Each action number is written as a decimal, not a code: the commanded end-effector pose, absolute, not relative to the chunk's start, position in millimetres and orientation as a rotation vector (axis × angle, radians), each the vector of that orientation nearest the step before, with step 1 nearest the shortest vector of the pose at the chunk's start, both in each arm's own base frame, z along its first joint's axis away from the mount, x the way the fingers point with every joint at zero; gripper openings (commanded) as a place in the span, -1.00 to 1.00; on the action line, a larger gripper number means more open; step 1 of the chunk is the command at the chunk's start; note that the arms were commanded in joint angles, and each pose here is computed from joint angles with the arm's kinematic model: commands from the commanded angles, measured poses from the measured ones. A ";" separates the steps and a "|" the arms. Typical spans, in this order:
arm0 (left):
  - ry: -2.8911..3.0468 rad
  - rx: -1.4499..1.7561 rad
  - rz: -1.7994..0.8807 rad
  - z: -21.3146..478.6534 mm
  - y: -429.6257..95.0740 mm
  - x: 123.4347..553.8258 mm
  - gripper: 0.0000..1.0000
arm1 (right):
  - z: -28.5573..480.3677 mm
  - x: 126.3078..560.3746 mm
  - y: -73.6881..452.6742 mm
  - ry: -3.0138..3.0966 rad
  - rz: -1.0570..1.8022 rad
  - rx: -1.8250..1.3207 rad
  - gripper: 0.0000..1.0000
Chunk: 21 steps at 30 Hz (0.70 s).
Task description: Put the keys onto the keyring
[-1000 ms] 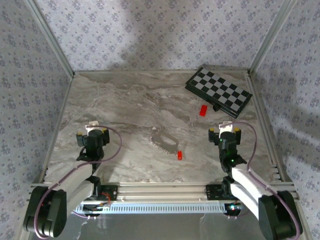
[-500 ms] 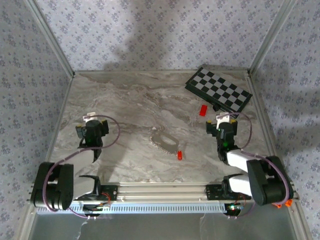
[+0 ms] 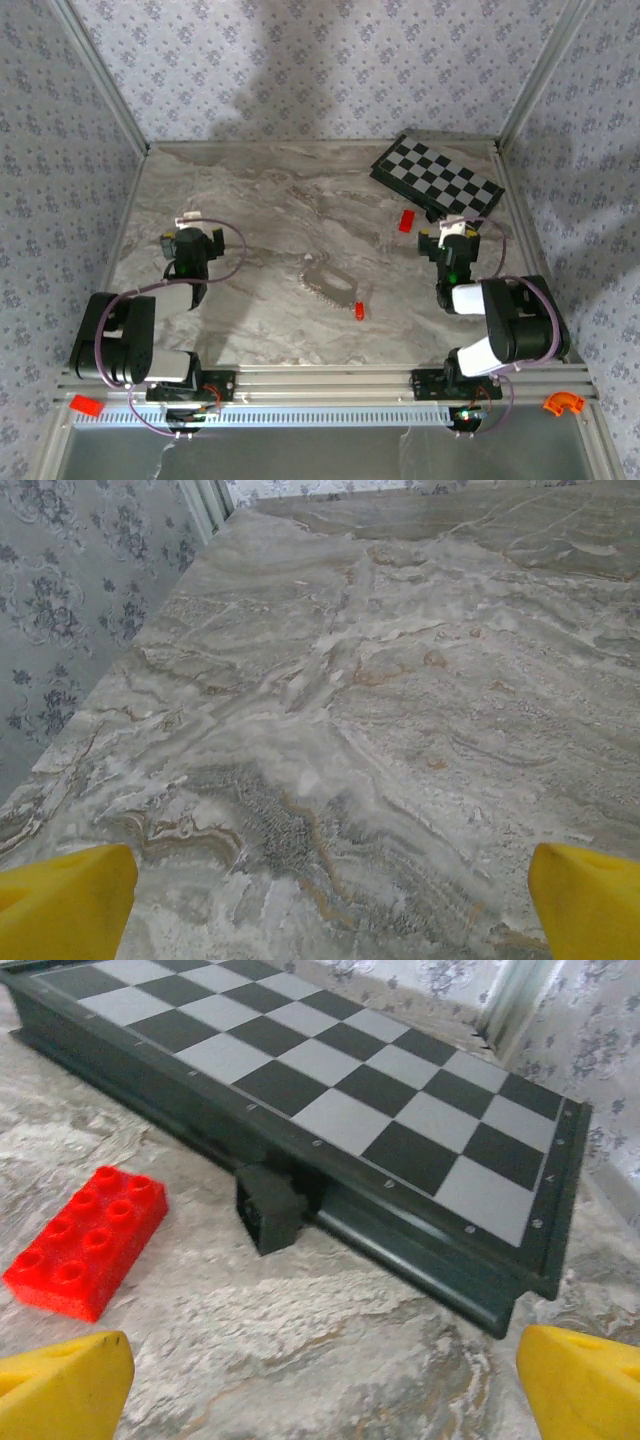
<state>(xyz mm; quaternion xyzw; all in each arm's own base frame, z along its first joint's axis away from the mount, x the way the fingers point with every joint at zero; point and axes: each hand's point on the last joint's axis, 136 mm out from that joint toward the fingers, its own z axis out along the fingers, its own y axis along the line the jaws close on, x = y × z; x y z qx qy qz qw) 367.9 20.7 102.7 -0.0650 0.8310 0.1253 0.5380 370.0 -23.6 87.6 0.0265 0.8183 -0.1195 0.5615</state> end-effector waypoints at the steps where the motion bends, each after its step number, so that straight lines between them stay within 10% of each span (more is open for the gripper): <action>1: 1.908 -0.135 0.275 120.3 17.2 379.0 0.99 | 96.5 380.9 -30.7 1.875 -0.273 0.125 0.99; 21: 1.904 -0.188 0.235 94.4 30.5 388.9 0.99 | 87.1 384.7 -38.1 1.927 -0.244 0.174 0.99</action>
